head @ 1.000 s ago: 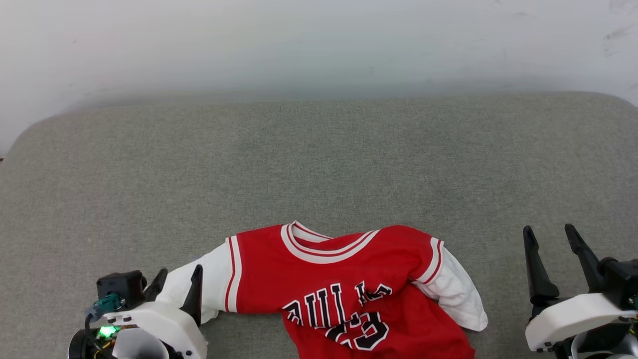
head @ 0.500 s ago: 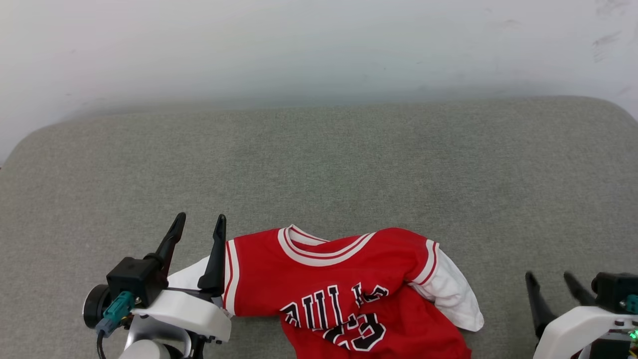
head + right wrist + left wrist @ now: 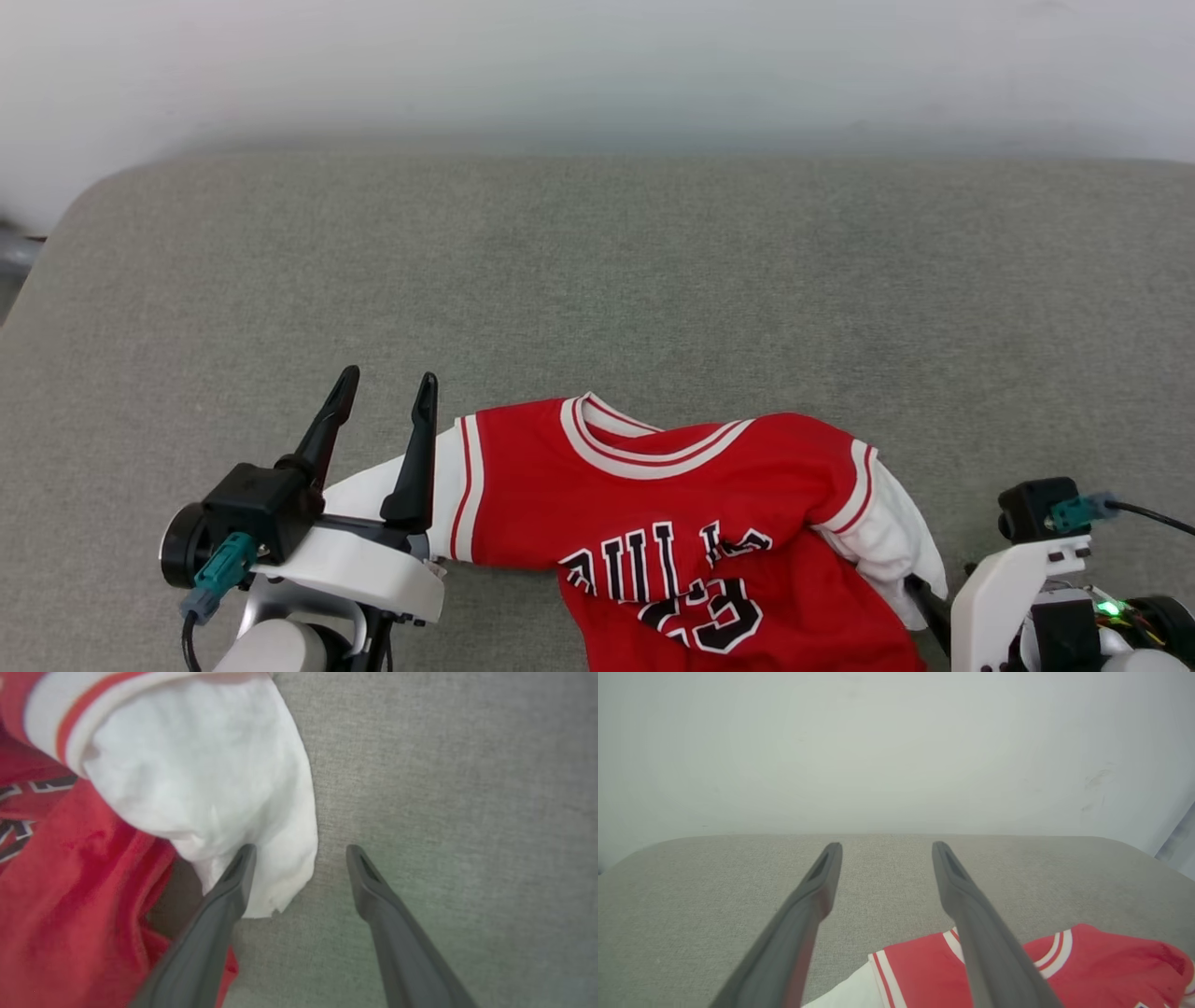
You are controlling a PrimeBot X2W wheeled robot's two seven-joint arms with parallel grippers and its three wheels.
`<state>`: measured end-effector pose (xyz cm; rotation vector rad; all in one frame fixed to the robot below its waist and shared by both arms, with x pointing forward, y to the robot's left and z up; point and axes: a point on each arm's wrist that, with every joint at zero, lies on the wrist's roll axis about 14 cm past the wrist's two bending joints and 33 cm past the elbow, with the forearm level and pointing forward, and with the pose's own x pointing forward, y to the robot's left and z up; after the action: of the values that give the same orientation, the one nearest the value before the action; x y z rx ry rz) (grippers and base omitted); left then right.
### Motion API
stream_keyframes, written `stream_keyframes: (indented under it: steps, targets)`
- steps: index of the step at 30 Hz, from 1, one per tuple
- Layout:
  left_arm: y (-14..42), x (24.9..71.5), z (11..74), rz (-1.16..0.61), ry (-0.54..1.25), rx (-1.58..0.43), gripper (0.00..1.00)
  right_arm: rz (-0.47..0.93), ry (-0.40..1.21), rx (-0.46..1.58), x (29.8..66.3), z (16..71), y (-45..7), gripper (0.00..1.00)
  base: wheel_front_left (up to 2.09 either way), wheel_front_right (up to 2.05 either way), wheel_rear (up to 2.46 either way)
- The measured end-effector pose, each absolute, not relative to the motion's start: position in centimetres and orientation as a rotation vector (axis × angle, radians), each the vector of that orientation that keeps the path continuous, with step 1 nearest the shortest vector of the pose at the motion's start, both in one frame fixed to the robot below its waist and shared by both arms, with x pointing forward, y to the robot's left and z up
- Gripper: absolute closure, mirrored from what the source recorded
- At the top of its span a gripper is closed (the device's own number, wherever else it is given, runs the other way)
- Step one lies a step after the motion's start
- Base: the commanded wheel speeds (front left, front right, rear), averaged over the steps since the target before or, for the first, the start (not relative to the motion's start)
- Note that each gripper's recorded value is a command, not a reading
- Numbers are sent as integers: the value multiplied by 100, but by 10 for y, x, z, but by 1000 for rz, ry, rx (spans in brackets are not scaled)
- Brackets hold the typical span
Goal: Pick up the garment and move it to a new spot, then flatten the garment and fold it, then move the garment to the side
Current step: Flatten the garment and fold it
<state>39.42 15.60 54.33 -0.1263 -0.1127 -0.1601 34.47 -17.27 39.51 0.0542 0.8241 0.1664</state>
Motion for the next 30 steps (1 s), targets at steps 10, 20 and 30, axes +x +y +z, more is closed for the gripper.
stream_keyframes:
  steps: [10, 20, 30]
  targets:
    - [170, 398, 523, -107, -57, -134, 0, 247, 1062, 69, 335, 351, -157, 74, 0, 0, 0]
    - [183, 398, 507, -99, 77, -161, 0, 199, 850, 86, 359, 386, -168, 100, 0, 0, 0]
    - [211, 386, 429, -118, 631, -213, 0, 87, 743, 79, 363, 414, -200, 100, 0, 0, 0]
